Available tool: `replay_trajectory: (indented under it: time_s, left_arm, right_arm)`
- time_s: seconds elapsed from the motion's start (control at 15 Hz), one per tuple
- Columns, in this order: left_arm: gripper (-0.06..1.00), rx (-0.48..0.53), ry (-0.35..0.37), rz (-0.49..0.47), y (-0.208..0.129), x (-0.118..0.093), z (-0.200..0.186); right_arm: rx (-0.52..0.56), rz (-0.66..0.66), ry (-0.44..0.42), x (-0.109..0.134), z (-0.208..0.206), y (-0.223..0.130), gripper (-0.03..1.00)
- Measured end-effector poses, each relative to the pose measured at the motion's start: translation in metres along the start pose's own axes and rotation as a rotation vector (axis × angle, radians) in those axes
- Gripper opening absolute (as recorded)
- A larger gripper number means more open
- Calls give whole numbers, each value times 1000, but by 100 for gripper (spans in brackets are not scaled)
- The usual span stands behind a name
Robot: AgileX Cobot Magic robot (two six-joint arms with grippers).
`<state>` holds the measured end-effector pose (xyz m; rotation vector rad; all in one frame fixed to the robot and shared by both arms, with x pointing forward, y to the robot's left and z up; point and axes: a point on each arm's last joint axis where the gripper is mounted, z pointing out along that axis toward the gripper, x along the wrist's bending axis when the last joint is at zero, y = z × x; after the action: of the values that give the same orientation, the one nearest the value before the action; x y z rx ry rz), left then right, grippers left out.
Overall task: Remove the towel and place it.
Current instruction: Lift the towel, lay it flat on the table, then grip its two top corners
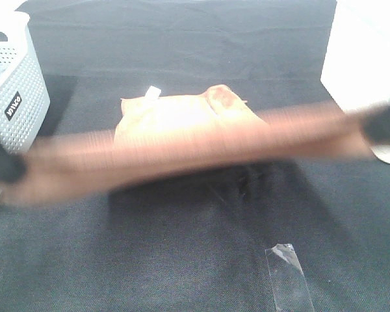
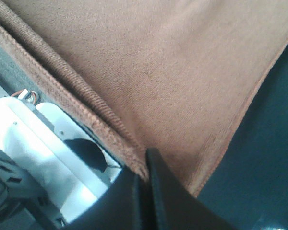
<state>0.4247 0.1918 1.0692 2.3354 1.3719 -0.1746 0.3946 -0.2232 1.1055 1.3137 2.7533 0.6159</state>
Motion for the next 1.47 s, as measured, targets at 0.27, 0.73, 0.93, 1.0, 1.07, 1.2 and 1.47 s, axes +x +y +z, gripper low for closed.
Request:
replay_trajectory:
  time_s: [0.27, 0.73, 0.93, 1.0, 1.07, 1.2, 1.47]
  left_arm:
    - [0, 75, -8, 9, -12, -12, 17]
    - [0, 154, -60, -90, -49, -9, 39]
    - [0, 211, -108, -120, -64, -14, 51]
    - [0, 258, -121, -110, -75, -20, 59]
    - [0, 275, -120, -108, -77, -23, 63]
    - [0, 303, -113, -109, -78, -26, 69]
    - [0, 354, -97, -161, -76, -24, 79]
  right_arm:
    - [28, 46, 26, 6, 11, -23, 0]
    - [131, 136, 133, 11, 43, -45, 0]
    - [173, 179, 150, 12, 52, -53, 0]
    - [197, 192, 164, 13, 57, -58, 0]
    - [207, 196, 168, 13, 59, -60, 0]
    - [223, 199, 171, 13, 61, -63, 0]
    - [308, 251, 197, 13, 81, -79, 0]
